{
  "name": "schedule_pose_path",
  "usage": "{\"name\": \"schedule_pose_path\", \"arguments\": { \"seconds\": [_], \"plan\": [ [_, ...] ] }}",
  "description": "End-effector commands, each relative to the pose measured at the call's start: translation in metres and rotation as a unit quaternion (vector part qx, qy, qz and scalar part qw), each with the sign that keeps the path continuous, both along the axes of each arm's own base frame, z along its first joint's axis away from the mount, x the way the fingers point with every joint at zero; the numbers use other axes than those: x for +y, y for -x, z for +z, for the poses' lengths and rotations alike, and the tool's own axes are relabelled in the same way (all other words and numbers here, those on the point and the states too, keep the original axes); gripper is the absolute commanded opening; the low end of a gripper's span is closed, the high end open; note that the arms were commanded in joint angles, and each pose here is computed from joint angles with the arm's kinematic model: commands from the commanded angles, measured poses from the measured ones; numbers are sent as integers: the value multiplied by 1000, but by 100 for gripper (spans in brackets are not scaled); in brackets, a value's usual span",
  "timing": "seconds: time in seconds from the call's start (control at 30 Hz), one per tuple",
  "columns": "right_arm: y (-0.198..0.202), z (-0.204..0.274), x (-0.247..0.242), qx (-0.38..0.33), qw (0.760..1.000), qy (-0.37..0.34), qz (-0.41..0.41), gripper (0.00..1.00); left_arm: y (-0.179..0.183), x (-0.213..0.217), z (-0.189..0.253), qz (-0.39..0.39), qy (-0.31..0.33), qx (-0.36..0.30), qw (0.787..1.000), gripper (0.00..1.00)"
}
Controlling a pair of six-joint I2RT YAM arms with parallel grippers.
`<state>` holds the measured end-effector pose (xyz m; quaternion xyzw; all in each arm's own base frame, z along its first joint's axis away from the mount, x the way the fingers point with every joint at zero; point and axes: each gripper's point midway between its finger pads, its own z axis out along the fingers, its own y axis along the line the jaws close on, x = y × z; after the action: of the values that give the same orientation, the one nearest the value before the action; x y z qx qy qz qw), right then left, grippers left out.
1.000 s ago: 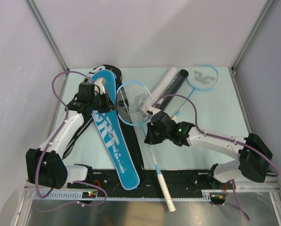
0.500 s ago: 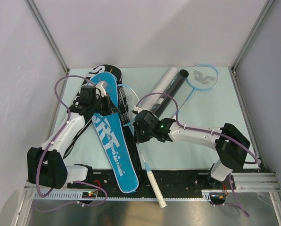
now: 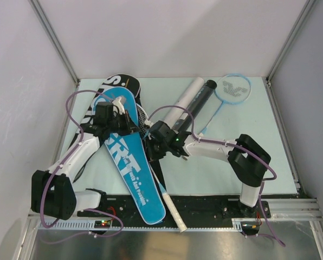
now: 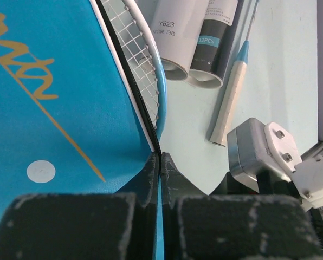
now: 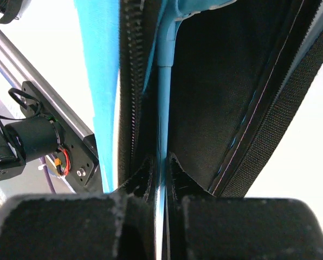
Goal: Pack up the badminton gear
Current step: Place the racket in the racket bag.
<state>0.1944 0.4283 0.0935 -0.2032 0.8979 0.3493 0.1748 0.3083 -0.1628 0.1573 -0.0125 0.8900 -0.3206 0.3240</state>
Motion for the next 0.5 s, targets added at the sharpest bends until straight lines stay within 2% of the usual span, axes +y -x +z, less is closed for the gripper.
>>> {"name": "schedule_pose_path", "arguments": {
  "seconds": [0.0, 0.13, 0.27, 0.47],
  "plan": [
    [8, 42, 32, -47, 994, -67, 66, 0, 0, -10, 16, -17, 21, -20, 999, 0],
    [0, 32, 25, -56, 997, -45, 31, 0, 2, -12, 15, -16, 28, -12, 999, 0],
    [-35, 44, 30, -58, 993, -96, -42, 0, 7, -11, 19, 3, 42, -5, 999, 0],
    [-92, 62, 37, -72, 972, -167, -147, 0, 15, -5, 12, 64, 65, 26, 995, 0]
  ]
}}
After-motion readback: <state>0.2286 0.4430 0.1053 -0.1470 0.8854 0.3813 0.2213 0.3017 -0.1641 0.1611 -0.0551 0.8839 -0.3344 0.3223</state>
